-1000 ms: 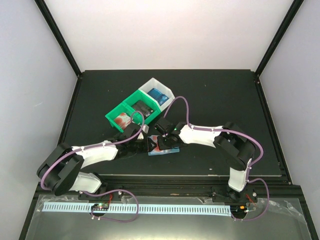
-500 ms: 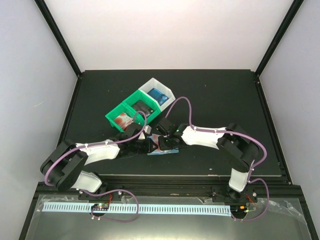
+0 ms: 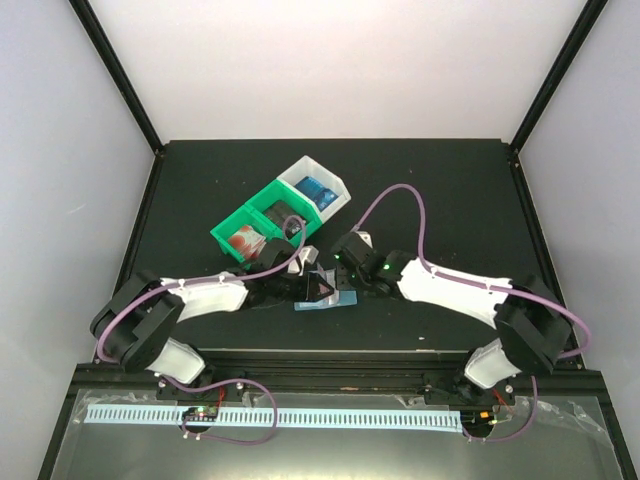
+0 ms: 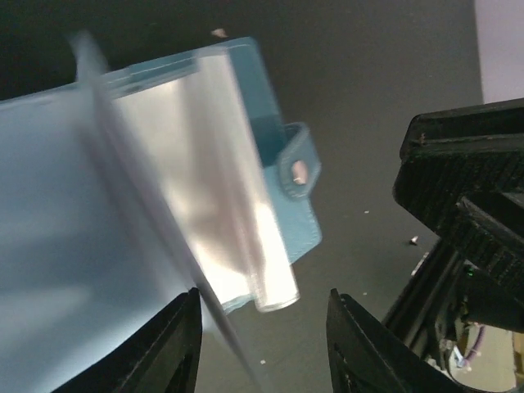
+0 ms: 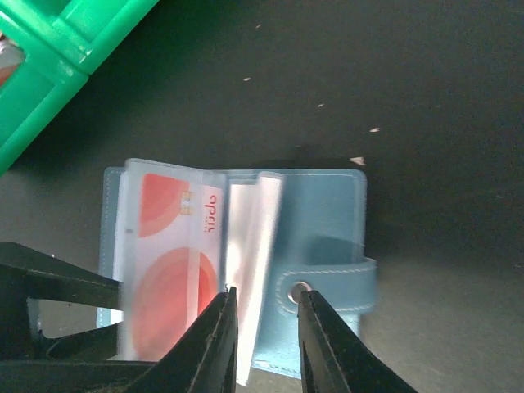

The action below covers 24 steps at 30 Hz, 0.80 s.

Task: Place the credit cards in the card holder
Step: Insert the credit card into the card holder.

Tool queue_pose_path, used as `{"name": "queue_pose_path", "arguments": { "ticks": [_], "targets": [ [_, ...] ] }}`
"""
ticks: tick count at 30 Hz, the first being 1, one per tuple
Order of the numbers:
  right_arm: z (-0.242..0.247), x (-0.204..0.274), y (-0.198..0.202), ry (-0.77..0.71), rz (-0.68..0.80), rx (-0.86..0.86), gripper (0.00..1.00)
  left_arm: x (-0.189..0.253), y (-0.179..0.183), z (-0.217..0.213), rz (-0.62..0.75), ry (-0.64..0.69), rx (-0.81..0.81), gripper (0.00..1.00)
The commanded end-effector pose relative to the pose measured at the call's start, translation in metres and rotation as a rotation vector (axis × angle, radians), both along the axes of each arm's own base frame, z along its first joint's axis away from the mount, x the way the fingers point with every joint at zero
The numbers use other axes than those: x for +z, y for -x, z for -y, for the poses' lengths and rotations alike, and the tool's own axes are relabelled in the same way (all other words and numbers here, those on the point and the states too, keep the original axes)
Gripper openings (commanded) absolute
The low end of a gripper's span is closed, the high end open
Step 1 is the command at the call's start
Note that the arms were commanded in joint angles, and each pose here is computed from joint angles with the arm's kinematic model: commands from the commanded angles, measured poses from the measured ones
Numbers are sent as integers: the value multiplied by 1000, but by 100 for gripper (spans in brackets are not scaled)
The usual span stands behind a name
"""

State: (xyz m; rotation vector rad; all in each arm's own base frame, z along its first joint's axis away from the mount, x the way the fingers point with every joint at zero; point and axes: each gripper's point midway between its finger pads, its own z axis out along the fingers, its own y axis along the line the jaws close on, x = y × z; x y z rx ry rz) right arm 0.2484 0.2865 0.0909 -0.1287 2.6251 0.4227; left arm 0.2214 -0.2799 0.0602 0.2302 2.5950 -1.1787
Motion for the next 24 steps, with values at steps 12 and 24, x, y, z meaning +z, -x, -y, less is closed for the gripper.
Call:
{"name": "queue_pose_path", "arguments": {
  "ticks": [12, 24],
  "targets": [
    [58, 24, 2, -29, 121, -192, 25, -1, -6, 58, 4, 66, -104, 49],
    [21, 39, 6, -128, 99, -19, 25, 61, -22, 34, 191, -39, -54, 64]
  ]
}}
